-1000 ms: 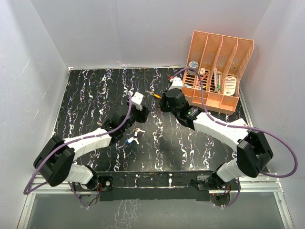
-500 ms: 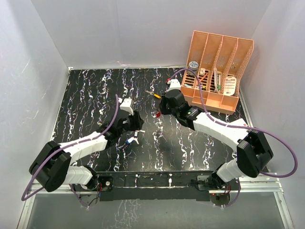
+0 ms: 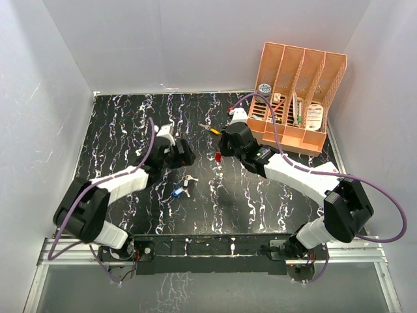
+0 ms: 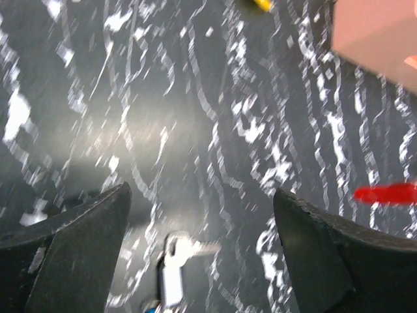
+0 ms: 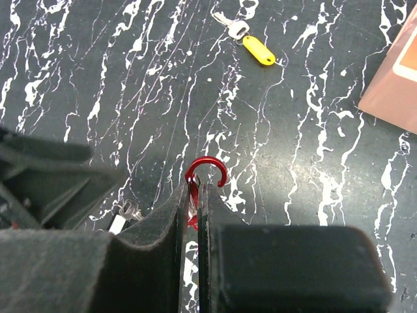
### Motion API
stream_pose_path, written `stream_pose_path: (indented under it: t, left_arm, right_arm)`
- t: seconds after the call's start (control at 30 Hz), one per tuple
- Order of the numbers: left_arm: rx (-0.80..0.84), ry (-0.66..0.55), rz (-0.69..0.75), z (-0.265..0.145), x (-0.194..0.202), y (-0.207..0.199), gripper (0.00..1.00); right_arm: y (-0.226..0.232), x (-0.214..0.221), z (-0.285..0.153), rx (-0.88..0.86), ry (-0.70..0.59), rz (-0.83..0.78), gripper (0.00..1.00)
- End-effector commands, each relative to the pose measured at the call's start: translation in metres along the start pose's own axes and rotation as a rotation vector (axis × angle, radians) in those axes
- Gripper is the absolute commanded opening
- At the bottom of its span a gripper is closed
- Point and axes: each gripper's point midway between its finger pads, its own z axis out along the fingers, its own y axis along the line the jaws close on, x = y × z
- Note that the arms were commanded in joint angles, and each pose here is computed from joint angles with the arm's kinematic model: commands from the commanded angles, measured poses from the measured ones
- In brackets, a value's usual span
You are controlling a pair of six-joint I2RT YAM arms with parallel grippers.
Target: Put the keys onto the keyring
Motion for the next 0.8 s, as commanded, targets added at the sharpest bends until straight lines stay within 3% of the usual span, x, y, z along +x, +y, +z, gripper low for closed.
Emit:
stream_pose_path:
  t: [0.0,0.37,0.77]
  left_arm:
    - [0.059,-0.024,0.009,0.029,-0.045,-0.032,0.91]
    - [0.157,0.062,-0.181,0.132,-0.055,-0.059,0.9]
    - [0.227,0.041,-0.241,0.173,-0.061,-0.071,0.83]
  right_arm:
    - [-0.007,-0.022,-0.008,0.047,-0.073,0.012,0.0]
    - [-0.031,-0.039,-0.025,0.128,-0.125,0.008,0.0]
    - [-0.04,-0.049,-0.035,0.144,-0.152,0.016,0.0]
